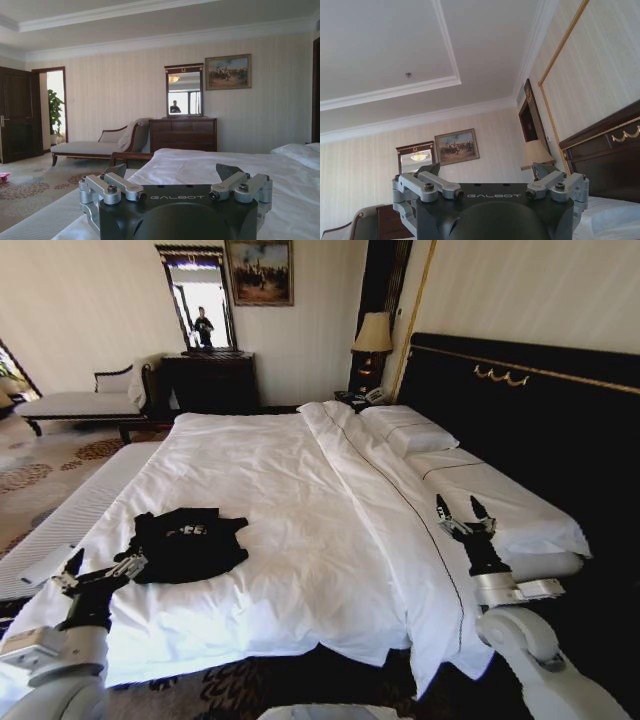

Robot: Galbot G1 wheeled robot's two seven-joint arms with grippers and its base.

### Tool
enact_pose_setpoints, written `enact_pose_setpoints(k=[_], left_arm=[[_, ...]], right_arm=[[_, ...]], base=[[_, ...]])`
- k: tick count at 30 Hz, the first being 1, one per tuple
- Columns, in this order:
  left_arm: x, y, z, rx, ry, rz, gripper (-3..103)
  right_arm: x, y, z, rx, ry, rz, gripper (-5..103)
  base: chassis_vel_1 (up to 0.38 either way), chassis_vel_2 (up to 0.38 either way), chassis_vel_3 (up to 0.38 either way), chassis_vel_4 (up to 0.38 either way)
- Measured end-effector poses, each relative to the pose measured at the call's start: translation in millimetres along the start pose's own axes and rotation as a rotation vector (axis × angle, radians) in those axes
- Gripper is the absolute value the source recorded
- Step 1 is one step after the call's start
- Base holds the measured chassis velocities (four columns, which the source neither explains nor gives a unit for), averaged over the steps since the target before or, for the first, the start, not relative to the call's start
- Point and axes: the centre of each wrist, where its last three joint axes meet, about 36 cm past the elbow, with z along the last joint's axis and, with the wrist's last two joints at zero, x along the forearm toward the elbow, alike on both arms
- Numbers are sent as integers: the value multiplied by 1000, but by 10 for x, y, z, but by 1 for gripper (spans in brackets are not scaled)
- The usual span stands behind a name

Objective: Fold the clothes on the bed.

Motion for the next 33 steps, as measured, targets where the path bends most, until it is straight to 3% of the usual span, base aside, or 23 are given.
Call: enact_pose_setpoints(k=[33], left_arm=[[44,-42,-4,-4,-1,2,100]], right_arm=[[32,29,8,-1,-7,7,100]], base=[[68,63,-67,-63]])
